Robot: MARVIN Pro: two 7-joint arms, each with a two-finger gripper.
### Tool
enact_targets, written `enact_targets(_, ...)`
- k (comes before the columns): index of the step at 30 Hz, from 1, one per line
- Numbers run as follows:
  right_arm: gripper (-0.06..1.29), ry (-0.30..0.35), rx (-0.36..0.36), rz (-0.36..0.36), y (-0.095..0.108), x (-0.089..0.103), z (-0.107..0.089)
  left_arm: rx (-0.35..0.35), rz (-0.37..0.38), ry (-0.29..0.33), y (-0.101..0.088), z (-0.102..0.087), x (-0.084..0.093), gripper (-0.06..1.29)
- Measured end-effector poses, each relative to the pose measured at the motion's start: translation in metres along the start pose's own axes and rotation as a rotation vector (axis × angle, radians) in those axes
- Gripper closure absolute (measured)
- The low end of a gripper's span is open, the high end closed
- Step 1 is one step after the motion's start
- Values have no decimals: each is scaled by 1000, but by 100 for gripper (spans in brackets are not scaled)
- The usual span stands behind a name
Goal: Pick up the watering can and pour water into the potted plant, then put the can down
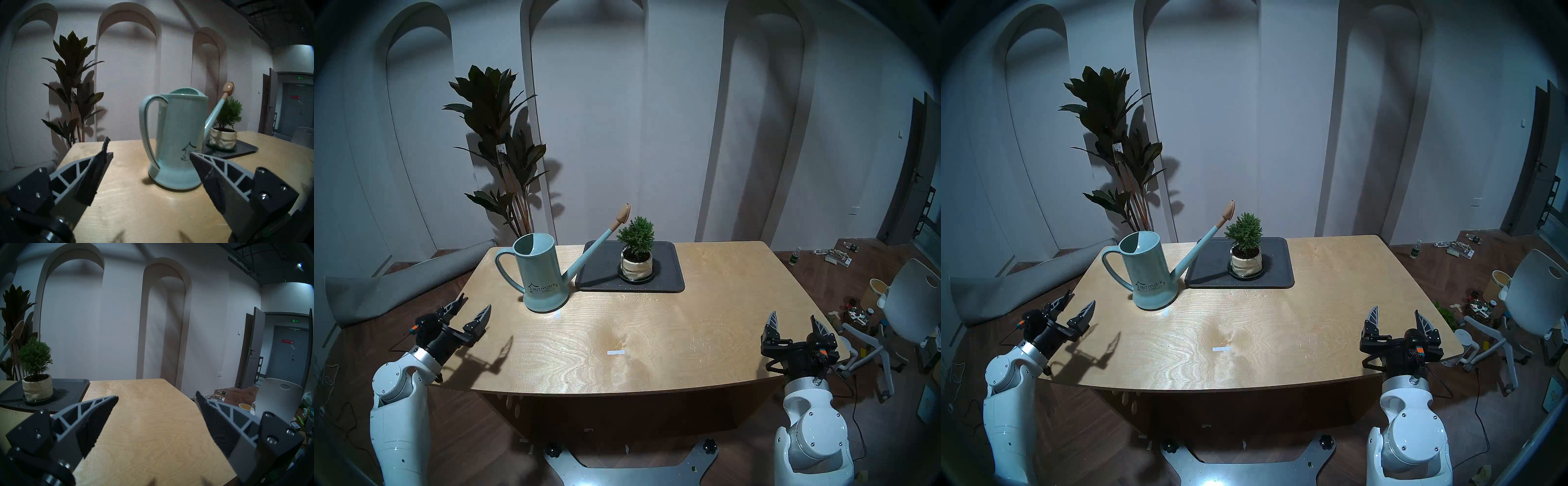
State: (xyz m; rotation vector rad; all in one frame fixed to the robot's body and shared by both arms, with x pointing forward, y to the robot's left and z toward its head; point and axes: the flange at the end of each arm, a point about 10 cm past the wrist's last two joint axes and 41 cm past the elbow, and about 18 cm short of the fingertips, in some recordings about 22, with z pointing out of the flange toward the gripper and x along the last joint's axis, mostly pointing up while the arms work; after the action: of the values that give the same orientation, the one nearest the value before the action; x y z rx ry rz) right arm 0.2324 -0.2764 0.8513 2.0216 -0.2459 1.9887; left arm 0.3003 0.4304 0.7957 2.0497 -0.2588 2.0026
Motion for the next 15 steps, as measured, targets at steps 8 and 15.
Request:
enact_targets(8,0,0,0,0,0,0,0,-13,-45,21,34,-7,-4,5)
enact_targets(15,0,3,2,2,-1,1,1,-10,-71,100,64,-1,3,5)
